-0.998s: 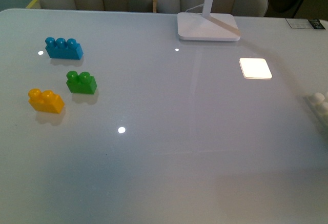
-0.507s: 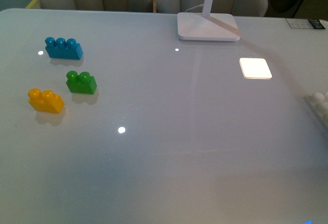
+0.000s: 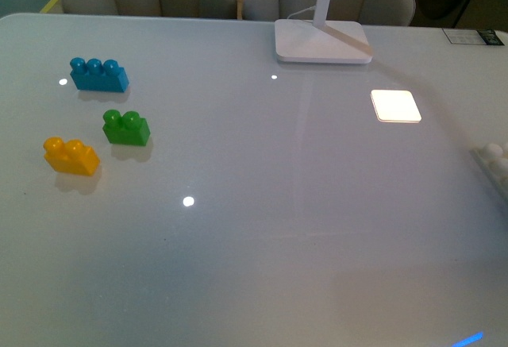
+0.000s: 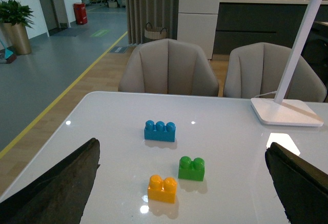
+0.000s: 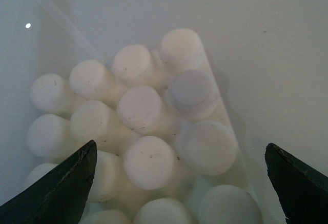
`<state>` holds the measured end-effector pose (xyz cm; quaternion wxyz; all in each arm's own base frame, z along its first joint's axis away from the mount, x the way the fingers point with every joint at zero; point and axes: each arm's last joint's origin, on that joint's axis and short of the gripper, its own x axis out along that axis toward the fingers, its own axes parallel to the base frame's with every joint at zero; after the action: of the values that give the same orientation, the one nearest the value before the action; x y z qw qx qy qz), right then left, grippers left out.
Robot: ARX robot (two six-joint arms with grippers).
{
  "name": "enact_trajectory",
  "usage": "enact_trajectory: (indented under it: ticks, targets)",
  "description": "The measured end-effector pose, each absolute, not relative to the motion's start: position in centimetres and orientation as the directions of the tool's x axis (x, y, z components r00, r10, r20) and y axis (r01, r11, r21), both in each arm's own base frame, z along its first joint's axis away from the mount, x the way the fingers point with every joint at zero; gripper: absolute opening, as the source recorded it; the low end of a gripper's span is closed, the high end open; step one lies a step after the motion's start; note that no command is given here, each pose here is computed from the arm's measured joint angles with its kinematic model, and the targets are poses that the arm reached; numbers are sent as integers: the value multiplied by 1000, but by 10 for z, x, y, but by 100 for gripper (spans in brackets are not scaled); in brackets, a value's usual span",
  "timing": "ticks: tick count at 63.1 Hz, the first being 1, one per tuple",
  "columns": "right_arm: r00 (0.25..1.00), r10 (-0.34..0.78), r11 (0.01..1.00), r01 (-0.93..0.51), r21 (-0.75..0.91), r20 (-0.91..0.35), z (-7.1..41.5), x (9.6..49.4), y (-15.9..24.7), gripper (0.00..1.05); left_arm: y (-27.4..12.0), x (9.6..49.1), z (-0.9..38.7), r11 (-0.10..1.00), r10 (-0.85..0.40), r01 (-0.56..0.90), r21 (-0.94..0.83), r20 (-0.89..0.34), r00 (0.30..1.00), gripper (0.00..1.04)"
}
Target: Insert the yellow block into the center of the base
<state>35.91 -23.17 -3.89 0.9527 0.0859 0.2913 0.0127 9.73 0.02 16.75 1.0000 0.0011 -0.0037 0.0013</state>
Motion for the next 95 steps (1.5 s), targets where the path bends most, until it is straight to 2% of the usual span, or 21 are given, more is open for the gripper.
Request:
enact_trajectory:
  ticks: [20,34,62,72,95]
  targets:
    - [823,101,983,2,181,-558,-48,359,-211,96,0,97,167,1000,3,-3,2,7,1000,97]
    - [806,152,979,-45,197,-572,-53,356,-179,96,0,97,167,1000,3,-3,2,7,1000,97]
    - [764,215,970,-94,225,-609,-55,385,-72,96,0,97,167,1000,3,-3,2,7,1000,97]
    - [727,269,961,-162,223,-632,-54,401,-30,96,0,97,167,1000,3,-3,2,7,1000,97]
    - [622,309,949,-246,195,-719,-48,428,51,96,0,97,167,1000,3,-3,2,7,1000,97]
